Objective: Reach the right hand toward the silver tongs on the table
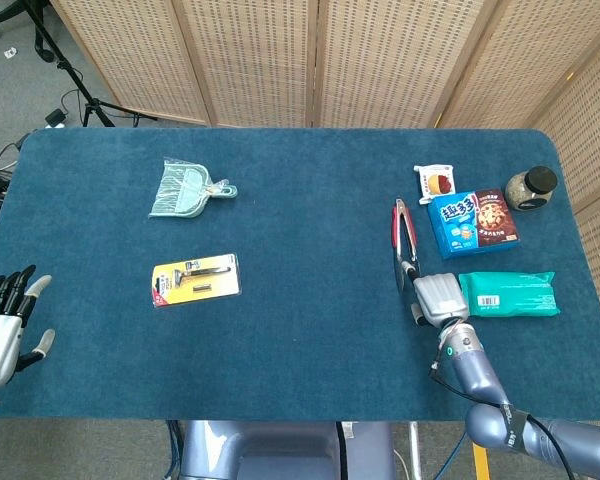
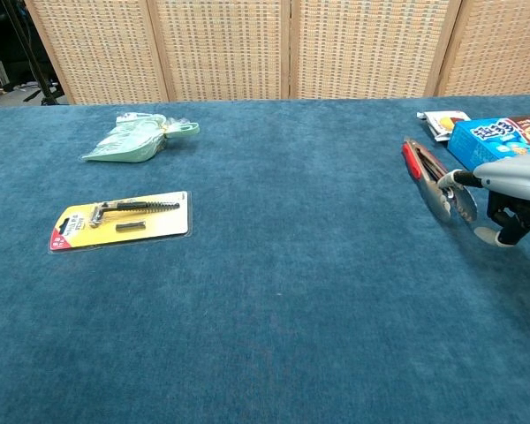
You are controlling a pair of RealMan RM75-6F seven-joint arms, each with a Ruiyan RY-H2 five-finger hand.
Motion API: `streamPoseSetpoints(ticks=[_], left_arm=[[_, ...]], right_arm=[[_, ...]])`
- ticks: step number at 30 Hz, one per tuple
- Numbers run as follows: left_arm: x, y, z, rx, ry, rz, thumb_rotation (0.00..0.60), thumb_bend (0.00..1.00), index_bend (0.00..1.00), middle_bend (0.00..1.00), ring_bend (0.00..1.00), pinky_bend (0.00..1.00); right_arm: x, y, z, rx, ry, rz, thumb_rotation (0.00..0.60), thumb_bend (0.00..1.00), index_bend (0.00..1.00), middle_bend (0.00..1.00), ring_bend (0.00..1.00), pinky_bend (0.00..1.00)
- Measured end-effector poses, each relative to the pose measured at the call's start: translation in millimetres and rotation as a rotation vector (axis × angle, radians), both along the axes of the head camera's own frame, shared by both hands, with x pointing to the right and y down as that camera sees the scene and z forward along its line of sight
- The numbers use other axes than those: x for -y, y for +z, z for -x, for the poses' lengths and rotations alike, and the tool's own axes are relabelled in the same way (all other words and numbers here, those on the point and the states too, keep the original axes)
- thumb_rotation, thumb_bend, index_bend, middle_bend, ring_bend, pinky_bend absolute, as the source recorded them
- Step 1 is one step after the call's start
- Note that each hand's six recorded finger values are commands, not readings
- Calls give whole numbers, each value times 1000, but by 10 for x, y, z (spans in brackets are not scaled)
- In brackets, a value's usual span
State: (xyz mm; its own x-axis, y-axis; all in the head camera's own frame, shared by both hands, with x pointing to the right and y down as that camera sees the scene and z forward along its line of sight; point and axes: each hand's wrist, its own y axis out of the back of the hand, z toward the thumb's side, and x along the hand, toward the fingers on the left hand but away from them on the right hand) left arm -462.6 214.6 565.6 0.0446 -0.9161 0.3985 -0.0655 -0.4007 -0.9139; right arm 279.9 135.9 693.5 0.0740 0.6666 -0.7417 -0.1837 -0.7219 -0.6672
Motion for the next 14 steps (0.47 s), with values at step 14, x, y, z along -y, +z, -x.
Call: streamPoseSetpoints(ticks=[14], left_arm=[[2,3,7,-2,-2,-1,600,353,0,0,0,41]], right_arm=[[-14,-16,49,9,-5,5,600,543,0,834,880,745]])
